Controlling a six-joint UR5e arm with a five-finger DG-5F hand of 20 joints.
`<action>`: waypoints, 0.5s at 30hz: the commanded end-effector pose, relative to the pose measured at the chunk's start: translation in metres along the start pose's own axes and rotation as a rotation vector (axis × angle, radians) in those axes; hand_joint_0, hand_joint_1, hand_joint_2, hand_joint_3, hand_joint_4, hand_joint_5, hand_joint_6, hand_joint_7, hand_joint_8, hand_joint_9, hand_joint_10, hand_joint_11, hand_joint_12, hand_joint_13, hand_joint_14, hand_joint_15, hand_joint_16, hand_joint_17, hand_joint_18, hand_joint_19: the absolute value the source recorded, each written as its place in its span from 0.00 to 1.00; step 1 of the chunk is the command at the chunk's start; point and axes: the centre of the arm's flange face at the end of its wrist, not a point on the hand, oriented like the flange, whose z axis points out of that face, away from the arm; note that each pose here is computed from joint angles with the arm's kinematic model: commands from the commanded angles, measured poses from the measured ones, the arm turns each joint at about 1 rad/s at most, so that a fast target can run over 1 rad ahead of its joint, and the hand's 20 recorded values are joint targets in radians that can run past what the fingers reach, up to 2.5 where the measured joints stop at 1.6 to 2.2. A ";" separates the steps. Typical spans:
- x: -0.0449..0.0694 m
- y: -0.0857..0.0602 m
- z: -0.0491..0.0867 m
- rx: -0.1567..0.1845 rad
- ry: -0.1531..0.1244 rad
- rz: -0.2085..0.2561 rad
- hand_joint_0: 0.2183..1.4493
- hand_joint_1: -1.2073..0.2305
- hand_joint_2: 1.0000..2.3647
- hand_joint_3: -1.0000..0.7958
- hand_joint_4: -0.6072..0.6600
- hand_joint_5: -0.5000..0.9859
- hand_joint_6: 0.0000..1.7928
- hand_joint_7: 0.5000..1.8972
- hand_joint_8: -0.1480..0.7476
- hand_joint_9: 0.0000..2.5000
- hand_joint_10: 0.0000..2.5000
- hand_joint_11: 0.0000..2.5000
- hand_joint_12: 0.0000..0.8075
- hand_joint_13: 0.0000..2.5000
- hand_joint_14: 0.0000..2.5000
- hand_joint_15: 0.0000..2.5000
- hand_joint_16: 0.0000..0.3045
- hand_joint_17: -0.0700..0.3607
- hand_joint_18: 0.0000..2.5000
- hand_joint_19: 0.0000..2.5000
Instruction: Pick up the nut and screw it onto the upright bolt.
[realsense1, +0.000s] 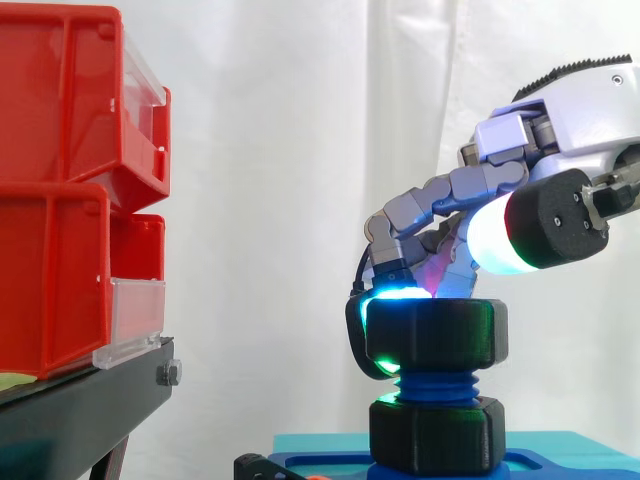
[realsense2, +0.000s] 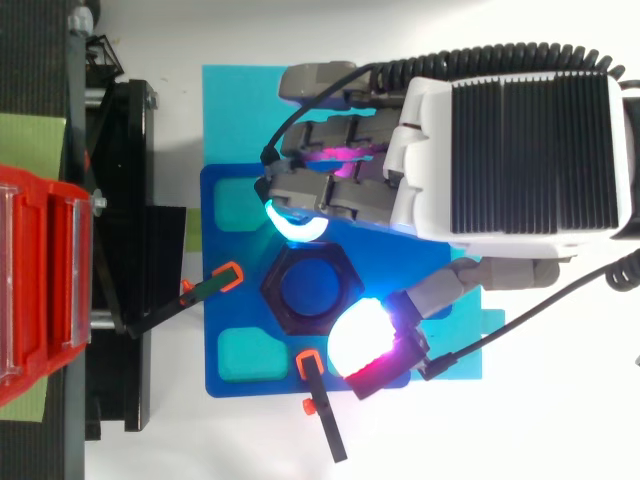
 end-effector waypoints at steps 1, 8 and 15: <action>-0.002 -0.003 0.000 -0.002 -0.005 0.001 0.25 0.65 0.00 0.28 0.67 0.29 0.28 0.51 0.46 0.32 0.00 0.00 0.35 0.25 0.00 0.00 0.08 0.29 0.10 0.00; -0.043 -0.006 -0.004 -0.028 -0.030 -0.004 0.25 0.65 0.00 0.28 0.67 0.26 0.28 0.30 0.46 0.30 0.00 0.00 0.36 0.25 0.00 0.00 0.08 0.30 0.10 0.00; -0.055 -0.010 -0.006 -0.024 -0.030 -0.018 0.24 0.66 0.00 0.28 0.64 0.24 0.28 0.18 0.45 0.28 0.00 0.00 0.37 0.24 0.00 0.00 0.09 0.31 0.08 0.00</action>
